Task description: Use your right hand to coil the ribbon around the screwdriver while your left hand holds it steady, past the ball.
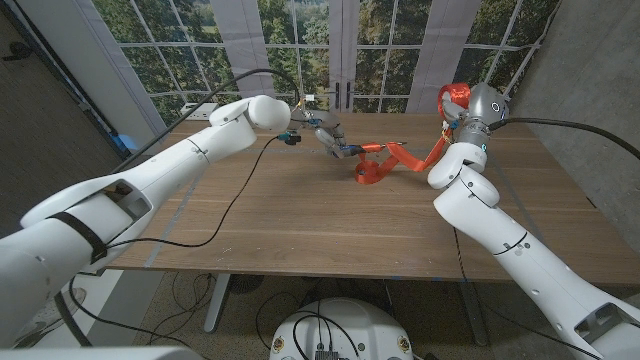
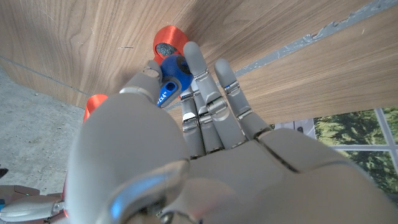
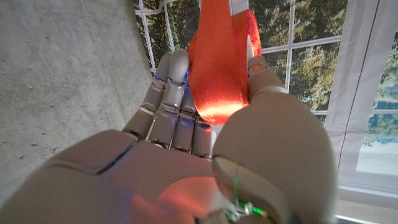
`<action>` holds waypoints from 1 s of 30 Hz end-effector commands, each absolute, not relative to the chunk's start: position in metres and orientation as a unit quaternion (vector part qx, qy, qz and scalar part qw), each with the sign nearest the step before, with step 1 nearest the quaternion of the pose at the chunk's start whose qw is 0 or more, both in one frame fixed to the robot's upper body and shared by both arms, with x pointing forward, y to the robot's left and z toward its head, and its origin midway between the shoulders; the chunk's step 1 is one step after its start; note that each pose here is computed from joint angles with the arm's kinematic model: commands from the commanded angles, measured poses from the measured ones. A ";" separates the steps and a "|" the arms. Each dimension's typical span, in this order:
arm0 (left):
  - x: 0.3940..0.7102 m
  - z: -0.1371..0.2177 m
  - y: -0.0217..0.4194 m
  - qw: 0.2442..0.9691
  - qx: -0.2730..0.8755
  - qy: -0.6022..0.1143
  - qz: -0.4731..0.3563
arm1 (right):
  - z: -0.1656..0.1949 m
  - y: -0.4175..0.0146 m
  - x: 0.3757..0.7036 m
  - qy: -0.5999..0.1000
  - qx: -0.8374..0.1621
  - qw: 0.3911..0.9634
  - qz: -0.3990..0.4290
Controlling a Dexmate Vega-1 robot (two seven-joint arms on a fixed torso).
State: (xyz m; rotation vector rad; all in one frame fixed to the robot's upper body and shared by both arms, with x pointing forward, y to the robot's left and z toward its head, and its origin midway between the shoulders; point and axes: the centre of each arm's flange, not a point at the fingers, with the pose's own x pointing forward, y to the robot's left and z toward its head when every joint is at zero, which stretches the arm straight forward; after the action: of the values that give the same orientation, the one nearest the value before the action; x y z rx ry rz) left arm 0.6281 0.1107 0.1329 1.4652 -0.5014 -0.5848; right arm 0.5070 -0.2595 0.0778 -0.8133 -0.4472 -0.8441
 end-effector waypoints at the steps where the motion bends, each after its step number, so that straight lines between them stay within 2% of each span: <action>1: 0.631 0.130 0.111 0.688 0.655 -0.213 -0.229 | 0.073 -0.271 0.517 -0.111 -0.415 0.834 -0.346; 8: 0.629 0.121 0.111 0.690 0.659 -0.238 -0.182 | 0.074 -0.275 0.525 -0.057 -0.438 0.847 -0.295; 16: 0.621 0.117 0.104 0.657 0.699 -0.240 -0.150 | 0.074 -0.278 0.538 -0.010 -0.458 0.856 -0.241; 25: 0.617 0.112 0.100 0.627 0.732 -0.231 -0.132 | 0.069 -0.283 0.557 0.096 -0.481 0.852 -0.184; 30: 0.614 0.108 0.098 0.608 0.750 -0.230 -0.116 | 0.064 -0.285 0.564 0.108 -0.475 0.854 -0.184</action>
State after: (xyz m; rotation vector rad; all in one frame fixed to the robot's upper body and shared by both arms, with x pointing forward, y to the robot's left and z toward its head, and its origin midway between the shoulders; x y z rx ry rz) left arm 0.6193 0.1005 0.1142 1.6119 -0.5377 -0.3526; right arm 0.5486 -0.2804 0.0739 -0.9675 -0.0069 -0.5576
